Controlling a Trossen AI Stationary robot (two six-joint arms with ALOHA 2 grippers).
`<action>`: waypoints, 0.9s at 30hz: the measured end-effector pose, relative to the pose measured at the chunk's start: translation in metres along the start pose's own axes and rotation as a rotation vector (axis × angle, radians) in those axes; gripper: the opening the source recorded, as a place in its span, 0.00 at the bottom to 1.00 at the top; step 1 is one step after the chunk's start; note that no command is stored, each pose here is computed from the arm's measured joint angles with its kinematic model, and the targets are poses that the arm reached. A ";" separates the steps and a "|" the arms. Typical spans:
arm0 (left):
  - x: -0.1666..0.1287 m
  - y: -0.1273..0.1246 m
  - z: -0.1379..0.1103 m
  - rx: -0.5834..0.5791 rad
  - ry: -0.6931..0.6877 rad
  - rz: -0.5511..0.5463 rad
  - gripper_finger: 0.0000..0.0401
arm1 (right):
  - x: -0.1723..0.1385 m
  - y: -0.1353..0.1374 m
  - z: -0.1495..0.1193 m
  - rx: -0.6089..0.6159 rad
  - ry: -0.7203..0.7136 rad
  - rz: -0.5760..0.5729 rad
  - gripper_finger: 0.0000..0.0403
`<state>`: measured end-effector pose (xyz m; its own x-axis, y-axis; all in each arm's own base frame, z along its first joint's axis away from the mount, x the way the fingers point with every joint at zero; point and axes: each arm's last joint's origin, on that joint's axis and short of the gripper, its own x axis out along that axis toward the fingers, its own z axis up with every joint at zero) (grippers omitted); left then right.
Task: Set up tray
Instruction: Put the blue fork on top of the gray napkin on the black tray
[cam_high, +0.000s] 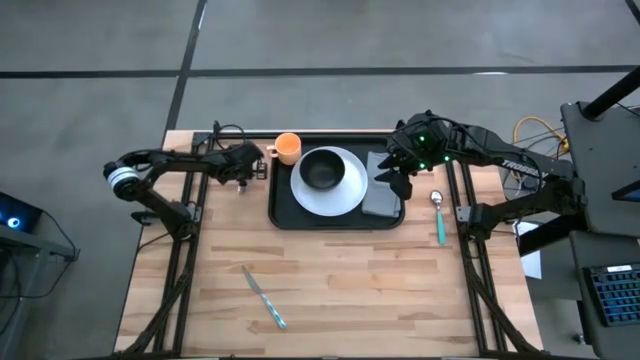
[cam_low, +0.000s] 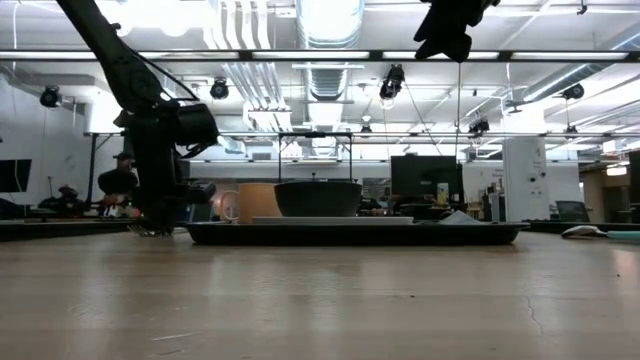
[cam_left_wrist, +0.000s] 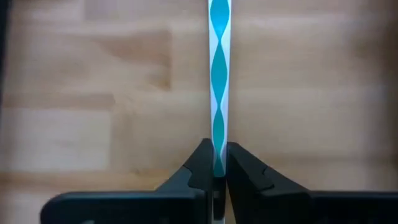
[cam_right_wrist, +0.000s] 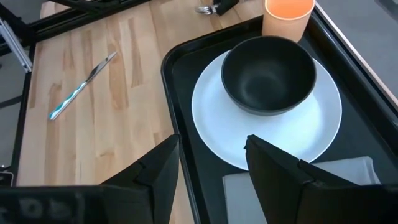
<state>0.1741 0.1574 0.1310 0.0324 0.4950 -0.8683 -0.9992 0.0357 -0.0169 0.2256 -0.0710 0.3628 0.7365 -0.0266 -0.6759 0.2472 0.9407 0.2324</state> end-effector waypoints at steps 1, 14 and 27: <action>-0.005 -0.001 -0.002 0.015 0.021 -0.012 0.03 | 0.000 0.000 0.000 -0.001 0.000 -0.003 0.42; -0.147 -0.013 0.012 0.378 -0.030 -0.098 0.01 | 0.000 0.002 0.000 0.087 0.008 0.092 0.42; -0.296 -0.060 0.015 0.901 -0.070 -0.272 0.01 | 0.032 0.000 0.011 0.156 0.110 0.376 0.42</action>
<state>0.2243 0.0215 0.3965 0.2920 0.4211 -0.8587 -0.5645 0.8006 0.2007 0.2559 -0.0760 0.3489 0.7240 0.3535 -0.5923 0.0721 0.8152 0.5746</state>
